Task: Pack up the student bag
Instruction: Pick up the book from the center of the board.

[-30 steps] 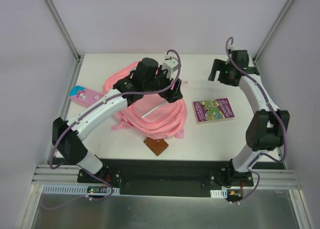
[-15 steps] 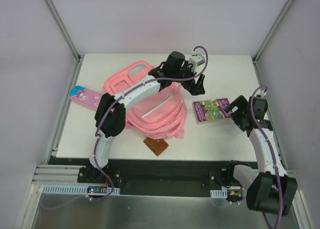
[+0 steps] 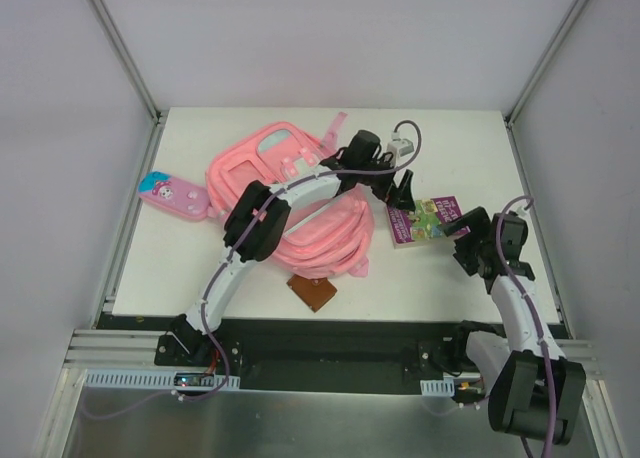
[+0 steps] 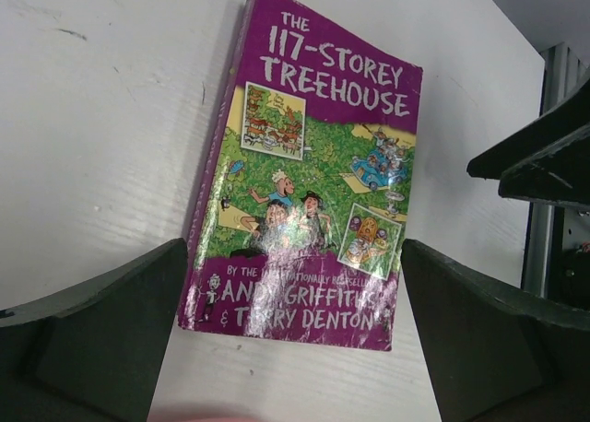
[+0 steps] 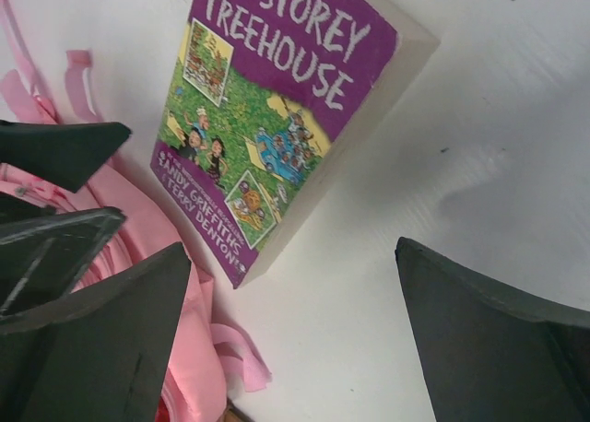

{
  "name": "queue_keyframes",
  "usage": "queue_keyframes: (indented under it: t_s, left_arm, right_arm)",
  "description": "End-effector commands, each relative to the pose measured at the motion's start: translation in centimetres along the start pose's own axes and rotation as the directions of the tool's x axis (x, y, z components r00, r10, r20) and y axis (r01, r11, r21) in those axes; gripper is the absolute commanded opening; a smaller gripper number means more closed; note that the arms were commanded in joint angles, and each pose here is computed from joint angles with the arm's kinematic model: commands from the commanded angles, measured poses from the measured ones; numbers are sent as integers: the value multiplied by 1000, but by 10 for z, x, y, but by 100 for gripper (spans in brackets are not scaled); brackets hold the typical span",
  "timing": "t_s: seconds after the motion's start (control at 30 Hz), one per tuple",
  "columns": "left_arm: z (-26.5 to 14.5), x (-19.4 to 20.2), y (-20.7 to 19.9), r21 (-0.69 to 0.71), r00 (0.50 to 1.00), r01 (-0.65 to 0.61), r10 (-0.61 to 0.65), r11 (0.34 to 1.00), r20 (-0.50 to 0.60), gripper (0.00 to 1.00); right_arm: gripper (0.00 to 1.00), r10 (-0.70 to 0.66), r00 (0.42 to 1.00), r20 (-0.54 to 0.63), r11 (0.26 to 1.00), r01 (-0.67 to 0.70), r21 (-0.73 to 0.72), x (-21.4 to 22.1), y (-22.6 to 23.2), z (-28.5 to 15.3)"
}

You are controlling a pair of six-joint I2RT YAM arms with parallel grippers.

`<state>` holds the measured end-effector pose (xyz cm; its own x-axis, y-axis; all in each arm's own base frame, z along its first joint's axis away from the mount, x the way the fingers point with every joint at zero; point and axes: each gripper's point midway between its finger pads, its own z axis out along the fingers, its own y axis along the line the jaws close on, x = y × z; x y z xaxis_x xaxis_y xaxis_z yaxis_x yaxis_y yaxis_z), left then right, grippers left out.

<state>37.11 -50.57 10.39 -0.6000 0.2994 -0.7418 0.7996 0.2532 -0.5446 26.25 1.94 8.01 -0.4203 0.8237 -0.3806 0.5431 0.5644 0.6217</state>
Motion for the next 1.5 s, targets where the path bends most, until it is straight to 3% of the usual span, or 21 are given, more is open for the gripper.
queue_keyframes:
  t_s: [0.0, 0.57, 0.97, 1.07, 1.13, 1.37, 1.47]
  left_arm:
    - [1, -21, -13, 75, 996, -16, 10, 997, 85, 99]
    - [22, 23, 27, 69, 983, 176, -179, 982, 36, 99]
    - [19, 36, 1, 142, 981, 193, -195, 971, 0, 99]
    - [20, 42, 0, 140, 980, 198, -198, 970, -10, 99]
    - [21, 46, -1, 148, 979, 205, -204, 968, -21, 99]
    - [21, 44, -6, 169, 980, 200, -198, 965, -26, 99]
    - [22, 41, -9, 179, 980, 198, -196, 964, -27, 99]
  right_arm:
    - [96, 66, 998, 19, 993, -63, -101, -15, 26, 8]
    - [96, 185, 982, -44, 975, -189, -119, -18, 36, 46]
    - [99, 231, 968, -94, 966, -239, -94, -4, 24, 75]
    - [90, 236, 965, -111, 961, -249, -122, -2, 28, 79]
    - [79, 220, 970, -107, 953, -237, -191, -5, 41, 75]
    - [75, 118, 992, -48, 943, -127, -307, -15, 67, 54]
    - [64, 87, 996, -35, 938, -94, -333, -17, 72, 50]
